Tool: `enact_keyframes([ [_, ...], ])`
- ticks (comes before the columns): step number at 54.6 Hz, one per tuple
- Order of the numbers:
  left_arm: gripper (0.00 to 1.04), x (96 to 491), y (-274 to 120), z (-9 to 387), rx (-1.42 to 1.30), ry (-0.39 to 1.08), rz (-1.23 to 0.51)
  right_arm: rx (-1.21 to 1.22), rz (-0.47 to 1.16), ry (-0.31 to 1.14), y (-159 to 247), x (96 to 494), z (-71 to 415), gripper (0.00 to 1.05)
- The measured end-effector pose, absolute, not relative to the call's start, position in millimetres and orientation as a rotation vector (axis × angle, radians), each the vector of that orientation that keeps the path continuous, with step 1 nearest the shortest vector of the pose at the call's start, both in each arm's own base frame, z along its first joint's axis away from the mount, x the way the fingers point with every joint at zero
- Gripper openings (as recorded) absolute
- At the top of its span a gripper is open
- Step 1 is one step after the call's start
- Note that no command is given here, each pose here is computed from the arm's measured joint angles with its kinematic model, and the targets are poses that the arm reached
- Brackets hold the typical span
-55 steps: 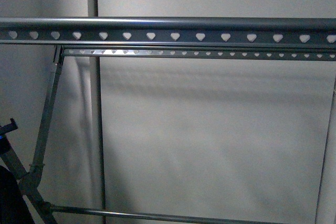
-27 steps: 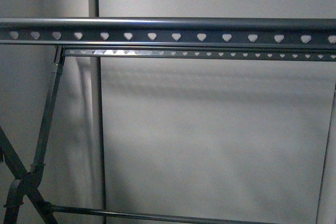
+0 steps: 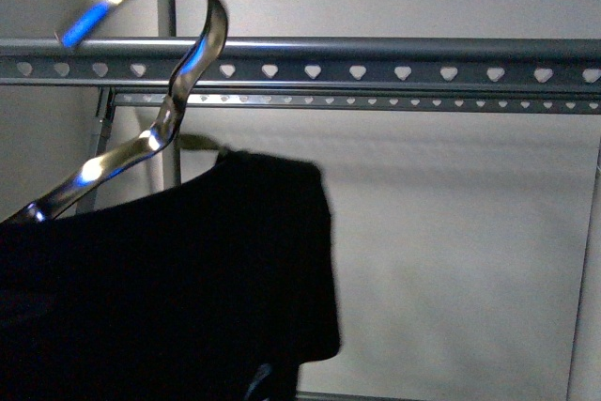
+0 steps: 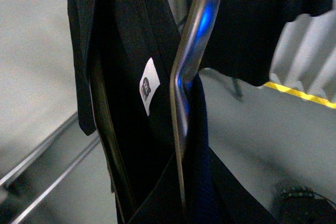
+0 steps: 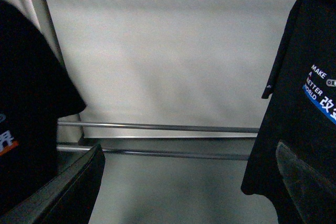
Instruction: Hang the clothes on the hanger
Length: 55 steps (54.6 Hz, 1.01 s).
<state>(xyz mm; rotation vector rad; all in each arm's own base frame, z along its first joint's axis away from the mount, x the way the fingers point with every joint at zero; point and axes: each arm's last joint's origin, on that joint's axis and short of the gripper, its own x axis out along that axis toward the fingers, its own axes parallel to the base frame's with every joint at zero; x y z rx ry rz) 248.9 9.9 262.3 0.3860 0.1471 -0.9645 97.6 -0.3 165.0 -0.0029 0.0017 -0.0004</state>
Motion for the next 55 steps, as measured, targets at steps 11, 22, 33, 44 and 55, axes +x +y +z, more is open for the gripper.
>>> enact_keyframes([
  [11,0.06,263,-7,284,0.502,0.076,-1.292,-0.003,0.0,0.002,0,98,165,0.97],
  [22,0.06,277,-21,287,0.707,0.131,-1.391,-0.003,0.0,0.002,0,98,165,0.97],
  [33,0.06,302,-29,276,0.861,0.164,-1.418,-0.003,0.0,0.002,0,98,165,0.97],
  [44,0.06,326,-48,275,0.936,0.084,-1.43,-0.003,0.0,0.002,0,98,165,0.97],
  [55,0.06,349,-71,290,0.937,-0.063,-1.415,-0.003,0.0,0.002,0,98,165,0.97],
])
